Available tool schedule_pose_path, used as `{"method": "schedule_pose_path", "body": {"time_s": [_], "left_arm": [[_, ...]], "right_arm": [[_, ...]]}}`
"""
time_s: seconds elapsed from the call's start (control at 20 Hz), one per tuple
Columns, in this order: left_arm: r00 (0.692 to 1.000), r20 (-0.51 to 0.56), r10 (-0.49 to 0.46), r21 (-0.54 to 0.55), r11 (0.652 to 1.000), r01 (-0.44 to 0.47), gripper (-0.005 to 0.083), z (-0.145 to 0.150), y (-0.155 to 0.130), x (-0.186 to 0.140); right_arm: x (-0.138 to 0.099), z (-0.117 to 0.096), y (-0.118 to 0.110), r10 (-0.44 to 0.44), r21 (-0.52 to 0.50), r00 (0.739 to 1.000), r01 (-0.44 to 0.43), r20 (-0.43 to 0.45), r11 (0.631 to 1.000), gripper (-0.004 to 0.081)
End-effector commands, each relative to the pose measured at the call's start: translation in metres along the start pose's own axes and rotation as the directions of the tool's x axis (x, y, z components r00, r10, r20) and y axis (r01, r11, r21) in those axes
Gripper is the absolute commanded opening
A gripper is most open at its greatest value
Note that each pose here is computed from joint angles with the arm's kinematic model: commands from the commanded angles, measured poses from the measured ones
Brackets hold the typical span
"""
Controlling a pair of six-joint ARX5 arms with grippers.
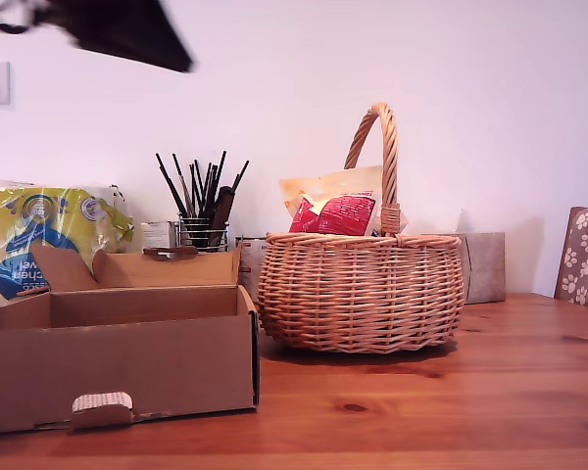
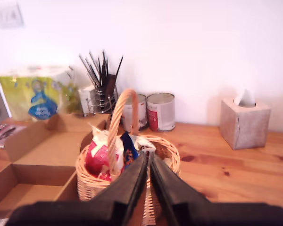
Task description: Move the bags of Easter eggs from the cardboard box on the left into the woven basket on the right side.
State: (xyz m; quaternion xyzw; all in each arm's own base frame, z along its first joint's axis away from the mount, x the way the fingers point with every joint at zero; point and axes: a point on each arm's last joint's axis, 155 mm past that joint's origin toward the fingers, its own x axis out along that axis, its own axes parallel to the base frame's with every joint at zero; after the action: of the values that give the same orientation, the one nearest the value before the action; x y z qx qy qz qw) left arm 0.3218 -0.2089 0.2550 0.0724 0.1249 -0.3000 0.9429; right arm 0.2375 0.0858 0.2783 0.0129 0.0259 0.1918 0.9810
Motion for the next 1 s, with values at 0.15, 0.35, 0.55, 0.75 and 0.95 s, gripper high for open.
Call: {"method": "schedule_pose_path", "body": {"time_s": [0.15, 0.35, 0.55, 0.75, 0.95], "left_arm": [[0.996, 0.063, 0.07, -0.047, 0.997, -0.067, -0.0016, -0.029, 0.002, -0.038], [0.984, 0.123, 0.126, -0.083, 0.99, -0.117, -0.0016, -0.033, 0.008, -0.074], [0.979, 0.16, 0.126, -0.085, 0.99, -0.114, -0.0016, -0.026, 0.008, -0.092], [0.981, 0.142, 0.129, -0.082, 0.99, -0.118, -0.0016, -0.031, 0.008, -0.092], [0.989, 0.084, 0.12, -0.075, 0.991, -0.114, -0.0016, -0.045, 0.006, -0.087]], "right_arm": [[0.005, -0.012, 0.022, 0.085, -0.075, 0.996, -0.084, 0.001, 0.994, -0.0011], [0.006, -0.005, 0.02, 0.06, -0.091, 0.998, -0.057, 0.029, 0.994, -0.0011], [0.006, -0.017, 0.02, 0.059, -0.064, 0.998, -0.06, -0.017, 0.996, -0.0011], [0.004, -0.043, 0.019, 0.056, -0.056, 0.991, -0.063, -0.121, 0.996, -0.0011], [-0.001, -0.069, 0.018, 0.052, -0.049, 0.973, -0.065, -0.225, 0.997, -0.0011]]}}
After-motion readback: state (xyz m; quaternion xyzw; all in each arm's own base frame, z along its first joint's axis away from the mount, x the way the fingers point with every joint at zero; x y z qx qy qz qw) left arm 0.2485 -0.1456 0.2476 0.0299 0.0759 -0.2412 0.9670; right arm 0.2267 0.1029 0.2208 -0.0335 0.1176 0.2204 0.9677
